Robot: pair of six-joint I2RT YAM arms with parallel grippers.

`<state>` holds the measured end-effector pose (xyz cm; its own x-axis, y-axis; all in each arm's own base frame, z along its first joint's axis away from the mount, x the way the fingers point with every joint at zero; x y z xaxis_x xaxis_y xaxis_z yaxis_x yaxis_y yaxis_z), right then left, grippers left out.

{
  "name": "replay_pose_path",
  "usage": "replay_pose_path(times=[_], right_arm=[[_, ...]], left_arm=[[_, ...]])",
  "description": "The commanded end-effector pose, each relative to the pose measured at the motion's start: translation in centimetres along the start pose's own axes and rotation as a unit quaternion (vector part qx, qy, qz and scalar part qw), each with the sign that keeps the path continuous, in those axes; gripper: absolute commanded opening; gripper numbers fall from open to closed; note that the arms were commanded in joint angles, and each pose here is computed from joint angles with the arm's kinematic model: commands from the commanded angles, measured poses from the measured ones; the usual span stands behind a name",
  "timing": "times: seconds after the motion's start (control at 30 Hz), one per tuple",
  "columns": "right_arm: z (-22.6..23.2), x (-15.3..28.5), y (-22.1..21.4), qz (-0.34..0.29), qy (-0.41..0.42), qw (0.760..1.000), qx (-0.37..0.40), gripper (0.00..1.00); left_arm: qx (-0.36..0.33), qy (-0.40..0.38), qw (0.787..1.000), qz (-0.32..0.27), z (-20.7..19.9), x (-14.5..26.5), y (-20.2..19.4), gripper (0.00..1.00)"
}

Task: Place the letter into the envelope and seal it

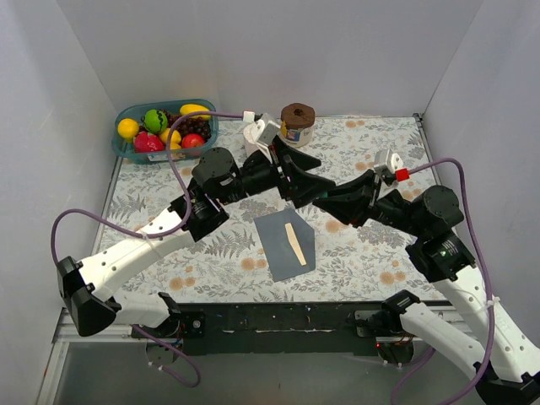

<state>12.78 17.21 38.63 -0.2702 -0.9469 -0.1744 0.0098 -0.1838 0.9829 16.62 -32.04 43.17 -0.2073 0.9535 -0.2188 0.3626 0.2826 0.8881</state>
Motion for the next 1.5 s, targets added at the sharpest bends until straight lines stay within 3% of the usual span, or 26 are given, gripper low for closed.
replay_pose_path(times=[0.0,0.27,0.77,0.87,1.03,1.2,1.27,1.3,1.33,1.4,1.43,1.47], right_arm=[[-2.2,0.4,0.7,-0.005,-0.111,0.994,0.010,0.01],[-3.9,0.3,0.1,0.010,-0.180,0.983,-0.013,0.01],[-3.8,0.2,0.1,0.008,-0.174,0.985,-0.018,0.01],[-3.8,0.1,0.1,0.009,-0.170,0.985,-0.017,0.01],[-3.7,0.0,0.0,0.009,-0.167,0.986,-0.019,0.01],[-3.5,0.0,0.1,0.010,-0.153,0.988,-0.018,0.01],[-2.2,-0.1,0.2,0.017,-0.093,0.996,-0.002,0.01],[-1.5,-0.1,0.3,0.018,-0.062,0.998,0.005,0.01],[0.2,-0.1,1.0,0.010,0.014,1.000,0.026,0.01],[2.1,0.3,1.4,0.008,0.097,0.994,0.044,0.01],[3.5,0.8,1.6,0.007,0.167,0.984,0.062,0.01],[3.9,1.0,1.8,0.006,0.183,0.981,0.066,0.01]], left_arm=[[0.015,0.125,0.989,-0.082,1.9,1.6,2.1,0.83],[0.026,0.156,0.985,-0.063,3.1,0.6,1.6,0.73],[0.042,0.149,0.988,-0.005,4.4,-1.6,-1.0,0.55],[0.042,0.146,0.988,-0.006,4.3,-1.7,-0.9,0.45],[0.042,0.125,0.991,0.000,3.9,-1.8,-1.0,0.07],[0.038,0.030,0.998,0.027,1.9,-1.6,-1.7,0.00],[0.026,-0.020,0.999,0.041,0.9,-1.8,-1.5,0.00],[0.023,-0.082,0.994,0.073,-0.4,-1.4,-1.9,0.00],[0.016,-0.115,0.990,0.082,-1.2,-1.2,-1.8,0.00],[0.007,-0.189,0.976,0.107,-2.8,-0.3,-1.9,0.00],[0.002,-0.204,0.973,0.109,-3.1,-0.1,-1.7,0.00],[0.000,-0.209,0.972,0.111,-3.2,0.1,-1.6,0.00]])
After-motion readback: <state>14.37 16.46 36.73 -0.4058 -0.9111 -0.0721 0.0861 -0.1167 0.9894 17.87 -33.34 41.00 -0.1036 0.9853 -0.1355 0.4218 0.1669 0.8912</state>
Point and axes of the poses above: each gripper's point midway between its finger pads, its own x axis back along the fingers, its own z axis along the line the jaws close on, y = z × x, the point moved 7 cm from there along x, back along the fingers, and after that the axes turned 2 degrees about x, right-handed, at the moved point
